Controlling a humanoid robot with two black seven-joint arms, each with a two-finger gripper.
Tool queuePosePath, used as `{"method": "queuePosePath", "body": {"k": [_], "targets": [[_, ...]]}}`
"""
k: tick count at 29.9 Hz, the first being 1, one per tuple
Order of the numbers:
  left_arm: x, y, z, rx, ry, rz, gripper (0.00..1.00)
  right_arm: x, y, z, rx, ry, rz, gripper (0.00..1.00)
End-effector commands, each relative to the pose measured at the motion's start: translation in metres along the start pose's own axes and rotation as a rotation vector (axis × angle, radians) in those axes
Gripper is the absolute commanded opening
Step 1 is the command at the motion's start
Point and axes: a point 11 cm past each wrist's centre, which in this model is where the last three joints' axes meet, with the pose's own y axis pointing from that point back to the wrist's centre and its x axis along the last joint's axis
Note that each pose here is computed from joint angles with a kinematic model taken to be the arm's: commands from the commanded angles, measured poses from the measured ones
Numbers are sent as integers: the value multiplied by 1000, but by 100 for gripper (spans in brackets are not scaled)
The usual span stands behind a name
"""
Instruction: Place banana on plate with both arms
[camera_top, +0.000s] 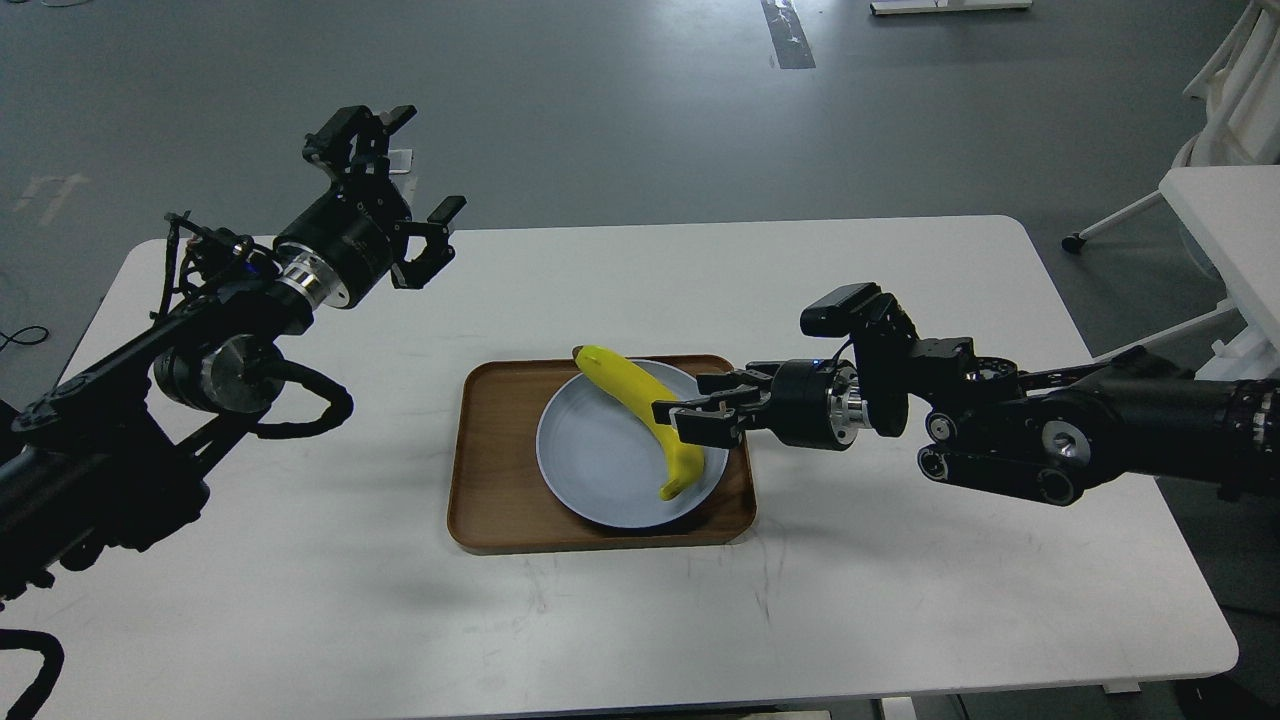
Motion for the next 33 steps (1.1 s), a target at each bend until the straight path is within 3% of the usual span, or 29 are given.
{"method": "queuePosePath", "body": {"k": [1,5,11,15,19,26,33], "targets": [[-1,0,-1,2,-1,0,98,2,0,0,-1,-12,13,98],[-2,-1,-1,2,2,-3,98,13,2,1,-6,-27,47,98],[-1,0,-2,3,4,-3,98,68,17,6,-7,-281,279,98],[2,4,-8,15,11,6,98,112,41,18,19,-598,512,98],[4,4,-8,13,16,10,98,126,60,32,81,-947,610,98],[-1,6,-27,36,50,12,98,117,67,51,92,-1332,689,98],[-4,6,-33,38,71,9,98,112,67,53,94,-1382,678,99]]}}
